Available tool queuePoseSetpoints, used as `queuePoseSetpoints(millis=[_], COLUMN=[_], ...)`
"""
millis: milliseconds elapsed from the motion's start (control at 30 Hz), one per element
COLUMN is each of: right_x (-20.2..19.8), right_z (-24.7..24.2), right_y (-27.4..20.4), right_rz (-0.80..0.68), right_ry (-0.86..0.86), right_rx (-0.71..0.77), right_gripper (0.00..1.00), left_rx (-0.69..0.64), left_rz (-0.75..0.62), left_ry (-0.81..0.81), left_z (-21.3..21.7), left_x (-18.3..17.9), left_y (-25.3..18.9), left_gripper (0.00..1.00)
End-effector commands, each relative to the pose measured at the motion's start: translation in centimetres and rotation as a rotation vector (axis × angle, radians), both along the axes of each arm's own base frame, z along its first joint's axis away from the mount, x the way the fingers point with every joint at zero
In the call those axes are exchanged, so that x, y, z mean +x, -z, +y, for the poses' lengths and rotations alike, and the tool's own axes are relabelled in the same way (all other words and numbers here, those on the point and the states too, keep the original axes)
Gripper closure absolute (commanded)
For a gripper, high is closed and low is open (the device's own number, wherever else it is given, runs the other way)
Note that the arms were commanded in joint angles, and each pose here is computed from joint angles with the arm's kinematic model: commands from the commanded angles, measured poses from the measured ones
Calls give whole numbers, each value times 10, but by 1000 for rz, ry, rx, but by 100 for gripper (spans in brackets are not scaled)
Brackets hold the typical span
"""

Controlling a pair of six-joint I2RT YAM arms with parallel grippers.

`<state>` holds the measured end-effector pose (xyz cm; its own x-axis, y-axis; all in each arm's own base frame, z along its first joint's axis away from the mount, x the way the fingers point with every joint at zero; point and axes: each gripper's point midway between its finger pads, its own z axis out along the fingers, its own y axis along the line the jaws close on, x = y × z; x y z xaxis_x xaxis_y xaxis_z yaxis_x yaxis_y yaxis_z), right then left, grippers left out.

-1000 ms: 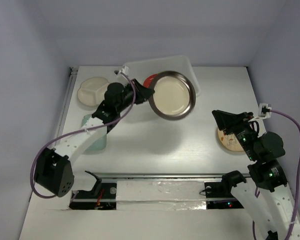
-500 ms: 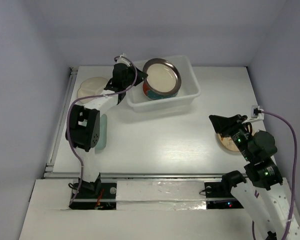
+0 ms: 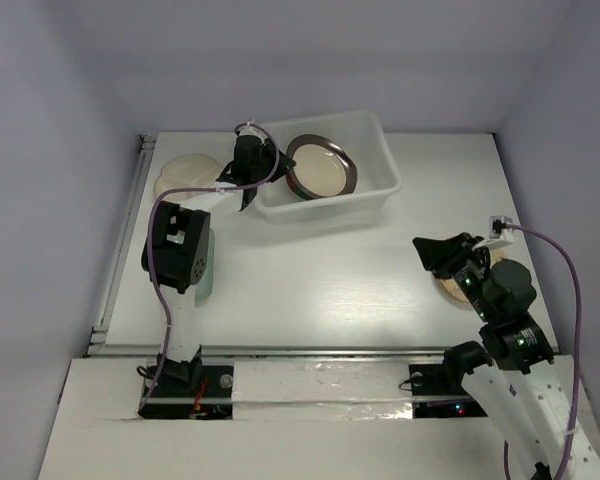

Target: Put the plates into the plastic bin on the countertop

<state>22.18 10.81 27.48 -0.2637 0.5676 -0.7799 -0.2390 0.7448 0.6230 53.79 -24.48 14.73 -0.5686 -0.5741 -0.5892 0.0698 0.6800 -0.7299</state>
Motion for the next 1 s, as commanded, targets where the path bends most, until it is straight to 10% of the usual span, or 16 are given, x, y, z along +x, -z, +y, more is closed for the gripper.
queuePoseSetpoints(millis=[0, 367, 733, 833, 967], right_x=[4, 3, 19, 20, 18], right_z=[-11, -15, 29, 54, 113], right_y=[-2, -12, 1, -1, -4], right_rz=[-12, -23, 8, 5, 29], right_ry=[64, 91, -112, -209, -312], right_rx=[-2, 12, 48, 79, 76], right_gripper=[62, 62, 97, 100, 100], left_rx=[-12, 171, 195, 139, 41], left_rz=[-181, -152, -363, -407, -489], left_ry=[-42, -103, -138, -121, -111], left_z=[7, 26, 33, 37, 45], left_x=[12, 4, -55, -88, -147], left_y=[-66, -51, -161, -185, -221], left_gripper=[81, 40, 35, 45, 93])
